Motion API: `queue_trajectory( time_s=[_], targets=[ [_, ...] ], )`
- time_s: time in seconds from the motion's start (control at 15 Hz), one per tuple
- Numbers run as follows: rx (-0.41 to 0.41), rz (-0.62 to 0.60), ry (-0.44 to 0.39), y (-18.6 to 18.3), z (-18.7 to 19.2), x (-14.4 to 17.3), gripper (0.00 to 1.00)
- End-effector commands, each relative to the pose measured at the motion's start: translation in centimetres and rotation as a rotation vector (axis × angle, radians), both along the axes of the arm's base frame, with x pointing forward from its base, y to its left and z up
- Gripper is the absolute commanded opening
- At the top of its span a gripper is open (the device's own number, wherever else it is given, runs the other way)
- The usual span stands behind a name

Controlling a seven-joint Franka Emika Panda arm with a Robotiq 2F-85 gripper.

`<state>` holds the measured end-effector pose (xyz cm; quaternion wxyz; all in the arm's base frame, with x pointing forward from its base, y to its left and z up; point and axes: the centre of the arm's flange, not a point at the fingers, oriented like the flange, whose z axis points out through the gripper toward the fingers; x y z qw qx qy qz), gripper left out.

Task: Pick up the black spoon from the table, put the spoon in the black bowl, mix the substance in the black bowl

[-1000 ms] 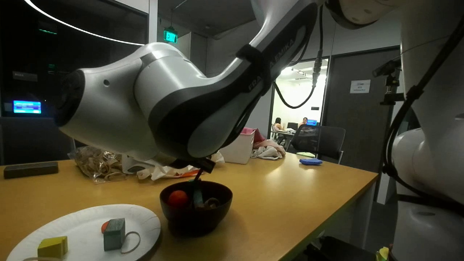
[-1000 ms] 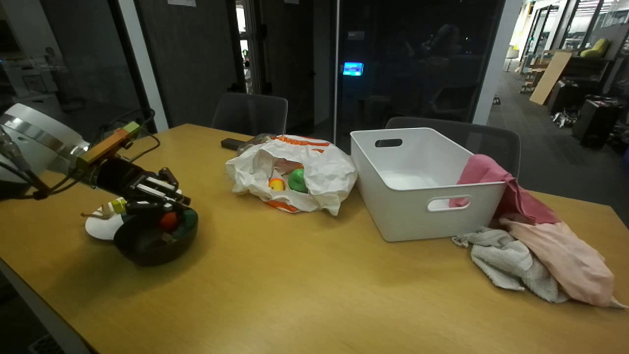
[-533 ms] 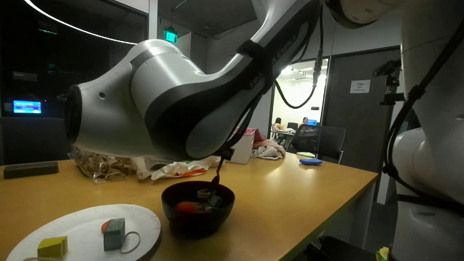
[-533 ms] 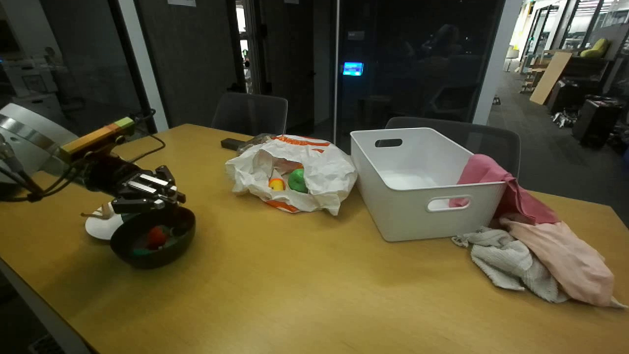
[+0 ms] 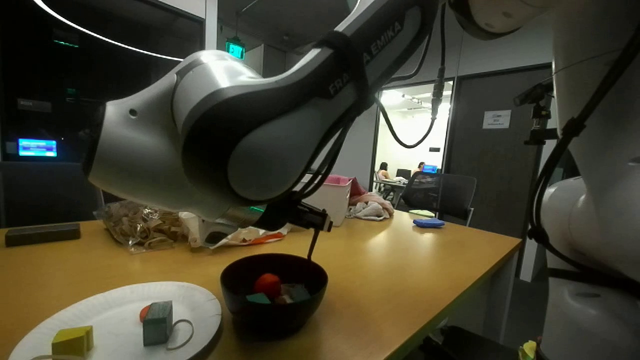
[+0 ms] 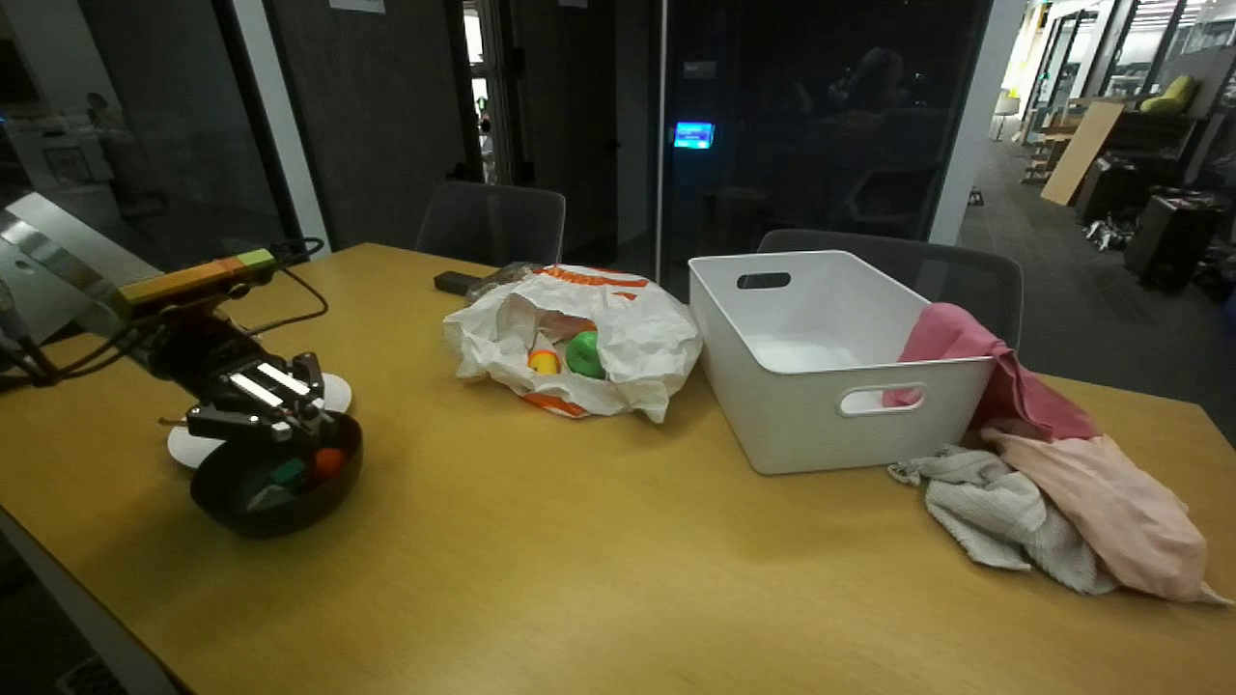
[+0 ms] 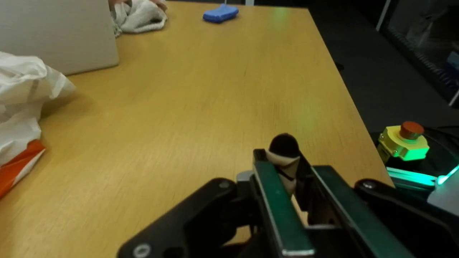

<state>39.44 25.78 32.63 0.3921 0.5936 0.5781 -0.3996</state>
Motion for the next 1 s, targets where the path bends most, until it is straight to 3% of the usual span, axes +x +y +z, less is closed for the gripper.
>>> queue_trajectory(
  time_s=[0.0,0.2,0.53,0.73,0.93],
  targets=[
    [0.155,-0.015,-0.006,0.7,0.4,0.6,0.12],
    [0.212,0.044,-0.128,1.3,-0.1,1.5,0.12],
    [0.061,0.212,-0.298,0.7,0.2,2.8,0.12],
    [-0.054,0.205,-0.276,0.1,0.9,2.5,0.12],
    [-0.127,0.116,-0.226,-0.7,1.6,2.0,0.12]
  ],
)
